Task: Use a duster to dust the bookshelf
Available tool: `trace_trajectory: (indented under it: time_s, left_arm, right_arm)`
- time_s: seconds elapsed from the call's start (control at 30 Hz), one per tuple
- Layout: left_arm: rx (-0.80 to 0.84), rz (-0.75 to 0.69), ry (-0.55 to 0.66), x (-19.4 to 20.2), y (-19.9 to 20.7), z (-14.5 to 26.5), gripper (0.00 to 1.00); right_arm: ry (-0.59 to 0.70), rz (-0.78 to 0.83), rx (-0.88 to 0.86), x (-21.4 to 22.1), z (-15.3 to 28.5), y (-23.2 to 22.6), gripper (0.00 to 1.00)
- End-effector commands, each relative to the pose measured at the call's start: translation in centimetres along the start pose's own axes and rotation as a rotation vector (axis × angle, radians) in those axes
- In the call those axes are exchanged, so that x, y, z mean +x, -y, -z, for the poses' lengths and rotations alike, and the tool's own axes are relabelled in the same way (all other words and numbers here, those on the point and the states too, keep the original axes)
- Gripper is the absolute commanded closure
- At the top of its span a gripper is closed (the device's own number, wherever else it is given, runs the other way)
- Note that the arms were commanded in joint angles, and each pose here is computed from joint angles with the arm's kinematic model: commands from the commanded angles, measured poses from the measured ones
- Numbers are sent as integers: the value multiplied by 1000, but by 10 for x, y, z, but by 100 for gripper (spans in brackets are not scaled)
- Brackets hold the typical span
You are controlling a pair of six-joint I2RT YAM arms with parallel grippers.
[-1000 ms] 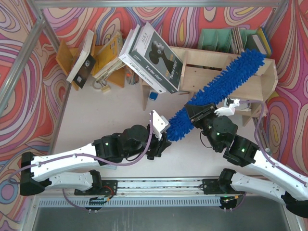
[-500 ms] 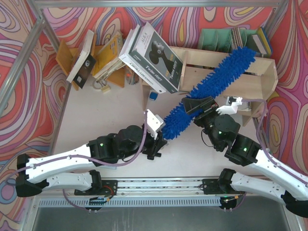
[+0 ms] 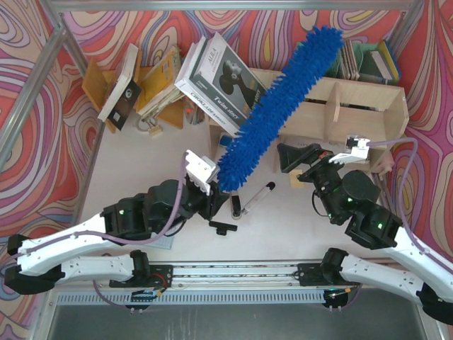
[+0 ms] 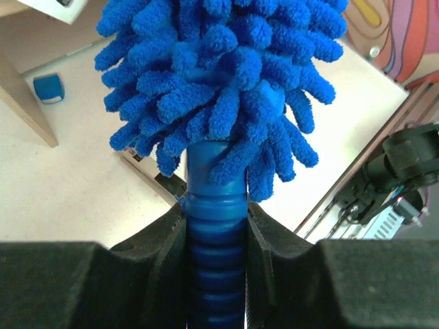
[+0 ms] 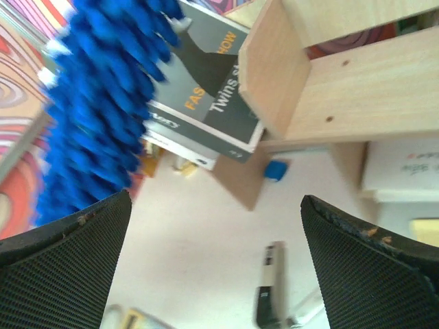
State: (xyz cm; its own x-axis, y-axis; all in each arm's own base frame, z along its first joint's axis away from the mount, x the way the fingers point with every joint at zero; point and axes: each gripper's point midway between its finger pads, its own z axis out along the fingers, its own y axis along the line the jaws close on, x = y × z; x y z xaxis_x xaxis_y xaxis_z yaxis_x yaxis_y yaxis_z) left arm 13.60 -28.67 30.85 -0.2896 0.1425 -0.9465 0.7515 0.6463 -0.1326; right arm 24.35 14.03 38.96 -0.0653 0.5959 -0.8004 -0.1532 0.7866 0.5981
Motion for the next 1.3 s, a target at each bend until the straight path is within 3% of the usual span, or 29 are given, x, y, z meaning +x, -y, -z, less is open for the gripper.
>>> trace_trajectory:
  time_s: [0.0, 0.27, 0.6, 0.7, 0.9, 1.27]
  left_arm:
    - [-50, 124, 122, -51, -9, 25, 100]
    - [-190, 270, 71, -73, -23, 41, 100]
    - [-388, 277, 75, -96, -39, 49, 100]
    - [-450, 288, 73, -93, -45, 46, 100]
    - [-549, 300, -9, -77, -48, 39, 100]
    - [-560, 257, -159, -41, -35, 17, 100]
  right_arm:
    - [13, 320, 37, 7, -2, 26, 1]
    - [-42, 667, 140, 58, -21, 71, 1]
    - [-122, 638, 140, 130, -27, 103, 1]
    - [-111, 594, 58, 128, -23, 91, 1]
    - [-104, 559, 66, 126, -19, 94, 1]
    - [-104, 573, 85, 122, -20, 94, 1]
